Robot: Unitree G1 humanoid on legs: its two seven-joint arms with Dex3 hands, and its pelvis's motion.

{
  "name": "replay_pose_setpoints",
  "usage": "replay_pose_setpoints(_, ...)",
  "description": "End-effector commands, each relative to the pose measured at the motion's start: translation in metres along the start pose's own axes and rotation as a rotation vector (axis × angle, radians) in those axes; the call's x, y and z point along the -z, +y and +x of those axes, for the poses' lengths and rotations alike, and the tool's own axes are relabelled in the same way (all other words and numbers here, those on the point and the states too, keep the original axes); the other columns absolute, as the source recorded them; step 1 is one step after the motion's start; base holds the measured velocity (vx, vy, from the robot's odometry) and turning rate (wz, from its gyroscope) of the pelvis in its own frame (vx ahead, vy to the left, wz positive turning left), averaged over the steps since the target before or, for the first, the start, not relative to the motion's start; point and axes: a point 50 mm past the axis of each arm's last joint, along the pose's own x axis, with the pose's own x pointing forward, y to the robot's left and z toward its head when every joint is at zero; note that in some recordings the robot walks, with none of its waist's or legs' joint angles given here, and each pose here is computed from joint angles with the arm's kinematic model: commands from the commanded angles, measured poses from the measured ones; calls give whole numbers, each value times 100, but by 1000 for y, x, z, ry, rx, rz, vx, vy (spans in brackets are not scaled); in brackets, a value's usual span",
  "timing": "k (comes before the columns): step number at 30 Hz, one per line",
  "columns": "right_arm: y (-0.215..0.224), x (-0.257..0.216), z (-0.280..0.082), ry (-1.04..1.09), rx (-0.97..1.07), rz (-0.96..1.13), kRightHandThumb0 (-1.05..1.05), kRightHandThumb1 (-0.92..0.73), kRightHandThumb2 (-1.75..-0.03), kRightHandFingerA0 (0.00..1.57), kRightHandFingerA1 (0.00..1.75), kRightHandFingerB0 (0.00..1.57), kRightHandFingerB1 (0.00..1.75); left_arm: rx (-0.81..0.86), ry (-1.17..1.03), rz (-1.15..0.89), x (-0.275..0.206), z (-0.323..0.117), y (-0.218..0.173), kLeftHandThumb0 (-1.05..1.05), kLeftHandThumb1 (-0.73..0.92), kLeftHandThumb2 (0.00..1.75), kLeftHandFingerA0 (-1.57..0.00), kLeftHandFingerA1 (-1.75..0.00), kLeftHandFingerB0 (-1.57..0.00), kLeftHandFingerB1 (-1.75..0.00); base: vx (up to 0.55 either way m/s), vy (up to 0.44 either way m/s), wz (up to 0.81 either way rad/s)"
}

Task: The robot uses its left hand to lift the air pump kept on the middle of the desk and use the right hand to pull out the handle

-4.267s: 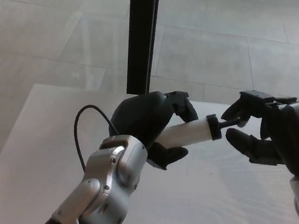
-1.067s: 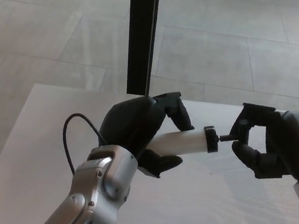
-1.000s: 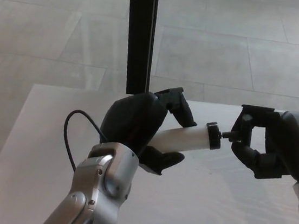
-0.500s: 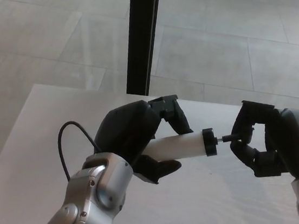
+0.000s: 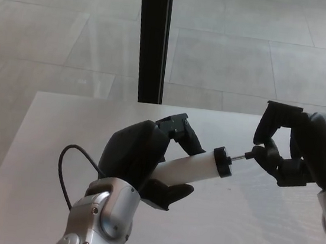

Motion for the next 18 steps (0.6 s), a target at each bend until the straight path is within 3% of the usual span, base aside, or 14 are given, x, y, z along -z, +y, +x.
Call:
replay_pose_setpoints(1,-10,3,4,14,45,9,-18,-41,-129,100,175,83,155,8,35,4,11,-4,2,-20,48,119,-120,-144,-101,-131,0,0,0)
replay_pose_setpoints(13,-15,5,3,3,65,14,-22,-41,-128,101,175,83,152,-8,54,23,24,-11,5,-19,46,118,-120,-143,-102,-131,0,0,0)
replay_pose_setpoints(14,-16,6,2,9,66,10,-22,-40,-129,102,175,84,151,-8,59,9,25,-13,4,-12,48,119,-88,-175,-75,-163,0,0,0)
replay_pose_setpoints(17,-18,6,2,8,72,15,-21,-39,-129,101,175,83,152,11,91,8,29,-15,4,-14,52,114,-85,-175,-71,-164,0,0,0)
replay_pose_setpoints(18,-19,6,2,8,72,15,-28,-44,-120,128,144,101,126,19,99,11,30,-16,4,-14,53,112,-84,-175,-71,-162,0,0,0)
